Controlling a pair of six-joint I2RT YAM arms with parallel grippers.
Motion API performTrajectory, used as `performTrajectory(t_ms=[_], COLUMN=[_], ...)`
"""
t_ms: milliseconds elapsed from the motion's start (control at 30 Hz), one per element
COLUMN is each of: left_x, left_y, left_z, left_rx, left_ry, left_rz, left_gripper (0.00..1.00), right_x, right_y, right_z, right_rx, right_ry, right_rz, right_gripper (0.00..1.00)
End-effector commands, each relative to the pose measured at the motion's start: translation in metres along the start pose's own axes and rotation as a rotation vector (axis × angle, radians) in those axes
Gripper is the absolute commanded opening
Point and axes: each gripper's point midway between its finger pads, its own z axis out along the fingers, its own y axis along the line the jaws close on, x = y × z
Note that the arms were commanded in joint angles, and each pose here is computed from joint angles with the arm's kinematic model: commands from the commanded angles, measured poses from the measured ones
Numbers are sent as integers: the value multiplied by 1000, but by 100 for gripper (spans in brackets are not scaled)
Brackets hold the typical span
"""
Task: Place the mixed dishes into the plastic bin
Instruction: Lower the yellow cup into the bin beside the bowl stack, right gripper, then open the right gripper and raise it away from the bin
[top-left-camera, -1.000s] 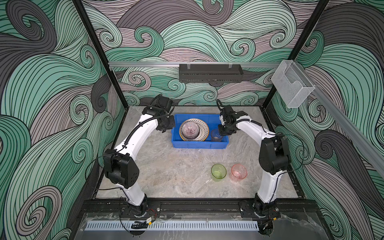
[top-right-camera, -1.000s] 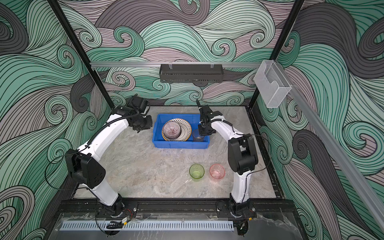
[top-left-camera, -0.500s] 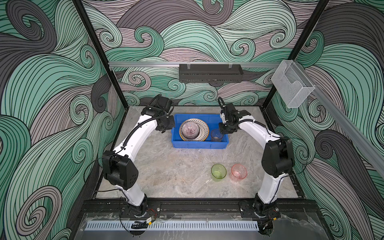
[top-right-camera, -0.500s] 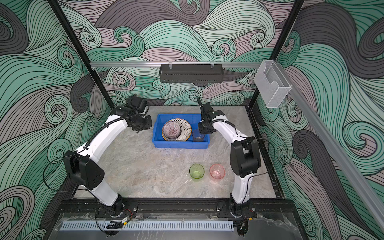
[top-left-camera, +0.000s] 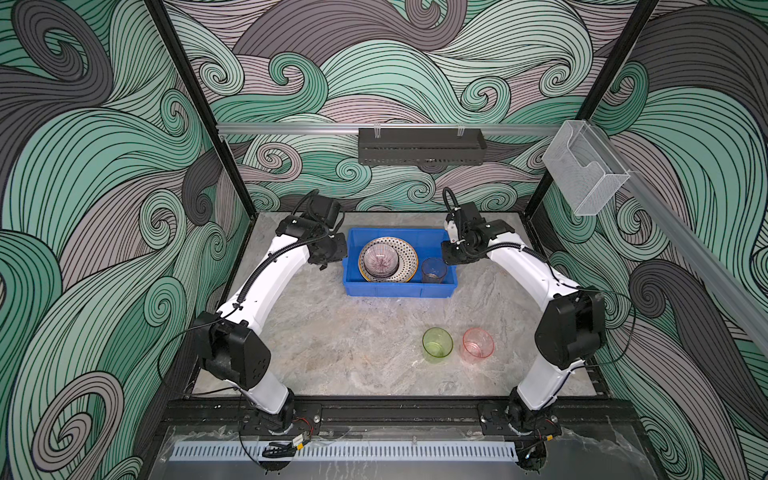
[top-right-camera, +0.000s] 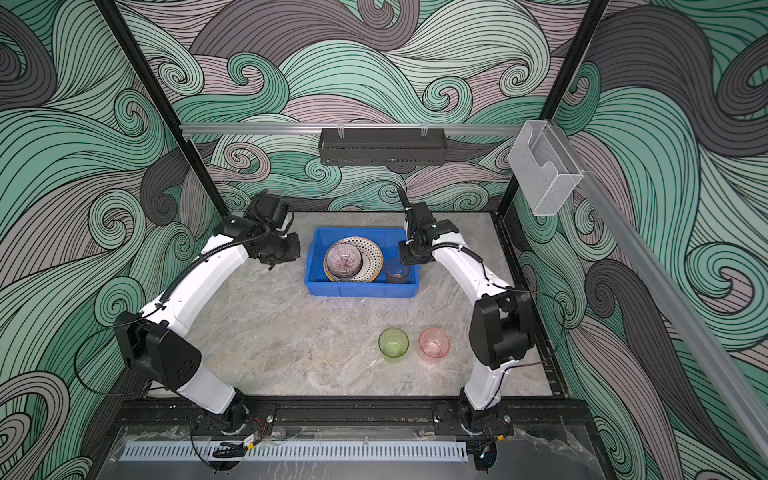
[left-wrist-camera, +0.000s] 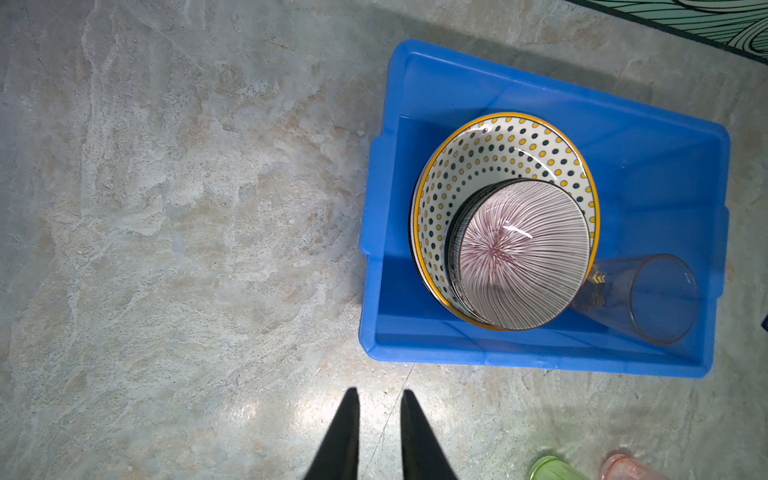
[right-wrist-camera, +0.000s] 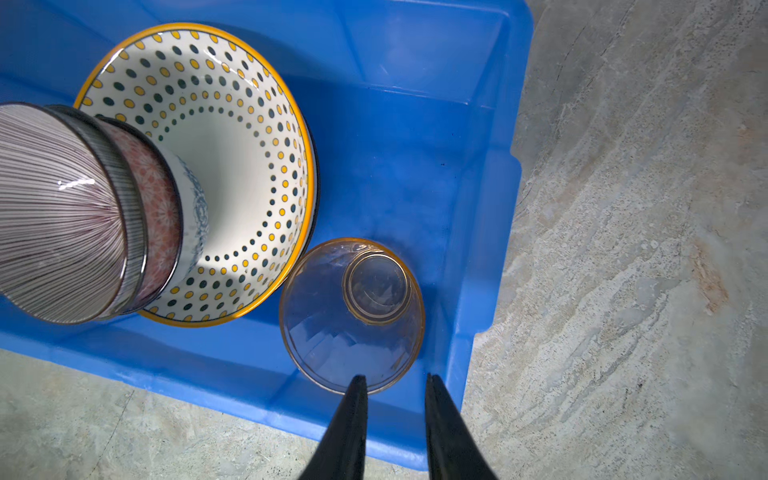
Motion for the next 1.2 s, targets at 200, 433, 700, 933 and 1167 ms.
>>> performTrajectory(t_ms=[200, 433, 700, 933, 1167], left_x=[-6, -5, -3, -4, -3], left_y=[-1, -1, -3, -6, -6], left_z=[-13, -10, -5, -3, -3], left_rx=[43, 38, 52, 66, 67], left_ry=[-74, -63, -56, -53, -49], left_rz=[16, 22, 21, 22, 29], left_gripper=[22, 22, 22, 22, 22], right_x=[13, 35, 57, 64, 81], right_y=[-1, -3, -1, -5, -8], right_z=[-23, -35, -54, -60, -64], right_rx=[-17, -22, -51, -39, -28], right_ry=[-30, -29, -40, -38, -8], right_rz=[9, 35, 56, 63, 80], right_gripper=[27, 28, 30, 31, 31])
